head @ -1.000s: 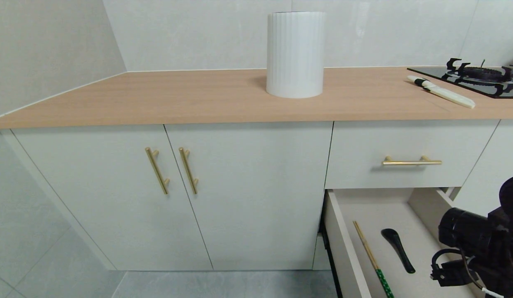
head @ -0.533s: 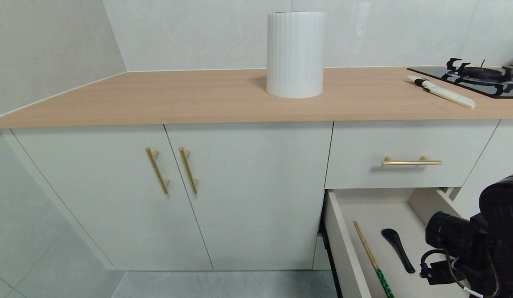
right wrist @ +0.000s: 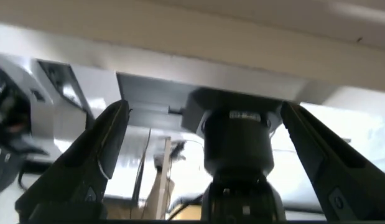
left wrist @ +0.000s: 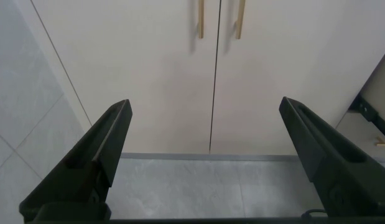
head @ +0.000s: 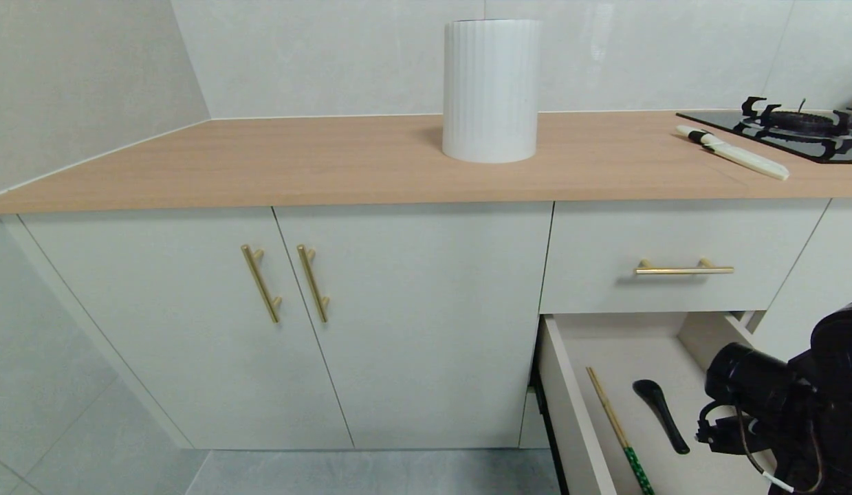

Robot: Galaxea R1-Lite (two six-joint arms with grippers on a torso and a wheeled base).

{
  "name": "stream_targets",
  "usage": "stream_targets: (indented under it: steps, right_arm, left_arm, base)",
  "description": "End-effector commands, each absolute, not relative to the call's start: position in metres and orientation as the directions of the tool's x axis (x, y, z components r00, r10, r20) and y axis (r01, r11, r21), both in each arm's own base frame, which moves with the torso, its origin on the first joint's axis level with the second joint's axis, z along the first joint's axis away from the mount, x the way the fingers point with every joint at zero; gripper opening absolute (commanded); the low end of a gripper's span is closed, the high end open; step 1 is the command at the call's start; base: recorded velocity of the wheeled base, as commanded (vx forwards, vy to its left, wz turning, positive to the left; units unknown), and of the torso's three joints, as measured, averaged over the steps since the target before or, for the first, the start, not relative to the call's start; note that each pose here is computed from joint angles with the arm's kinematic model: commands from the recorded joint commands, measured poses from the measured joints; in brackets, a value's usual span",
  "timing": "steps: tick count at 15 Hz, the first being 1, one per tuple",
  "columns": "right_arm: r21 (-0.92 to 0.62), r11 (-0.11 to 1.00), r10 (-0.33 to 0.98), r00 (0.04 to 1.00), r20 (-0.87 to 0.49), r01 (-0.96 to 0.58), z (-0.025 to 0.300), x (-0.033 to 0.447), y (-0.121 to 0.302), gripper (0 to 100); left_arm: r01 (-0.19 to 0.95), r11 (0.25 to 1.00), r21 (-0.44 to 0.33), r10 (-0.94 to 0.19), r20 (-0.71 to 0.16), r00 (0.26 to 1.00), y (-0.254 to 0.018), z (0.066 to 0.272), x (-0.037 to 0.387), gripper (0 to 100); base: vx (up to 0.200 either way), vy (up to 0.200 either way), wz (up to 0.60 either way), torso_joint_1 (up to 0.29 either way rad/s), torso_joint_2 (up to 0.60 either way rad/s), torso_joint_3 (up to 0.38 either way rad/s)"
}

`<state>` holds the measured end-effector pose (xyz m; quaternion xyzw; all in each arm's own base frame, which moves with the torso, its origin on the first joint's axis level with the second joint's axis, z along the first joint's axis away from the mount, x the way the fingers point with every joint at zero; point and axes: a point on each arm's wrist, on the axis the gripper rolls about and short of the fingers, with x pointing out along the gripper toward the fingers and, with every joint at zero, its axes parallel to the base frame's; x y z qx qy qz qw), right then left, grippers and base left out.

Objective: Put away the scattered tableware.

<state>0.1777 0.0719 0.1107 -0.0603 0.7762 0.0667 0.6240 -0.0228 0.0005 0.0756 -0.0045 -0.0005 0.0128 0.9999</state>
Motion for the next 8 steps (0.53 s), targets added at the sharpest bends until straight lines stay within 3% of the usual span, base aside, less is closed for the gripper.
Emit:
stream_targets:
  steps: [1,8]
  right_arm:
    - [0.024,0.986,-0.007,-0.182,-0.983,-0.168,0.1131,0.1748,0.0736,100]
    - [-0.031,0.992,-0.036,-0.043,-0.998,-0.119,0.1036,0.1806,0.0760,100]
  left_arm:
    - [-0.026,1.000,-0.009,0.026,0.002,1.000,0.0005,0.0756,-0.0228,100]
    - [-0.026,1.000,-0.009,0.026,0.000,1.000,0.0005,0.0757,-0.0227,100]
  base:
    - [0.000,0.000,0.00,0.000,0.00,0.000]
    - [0.000,0.000,0.00,0.000,0.00,0.000]
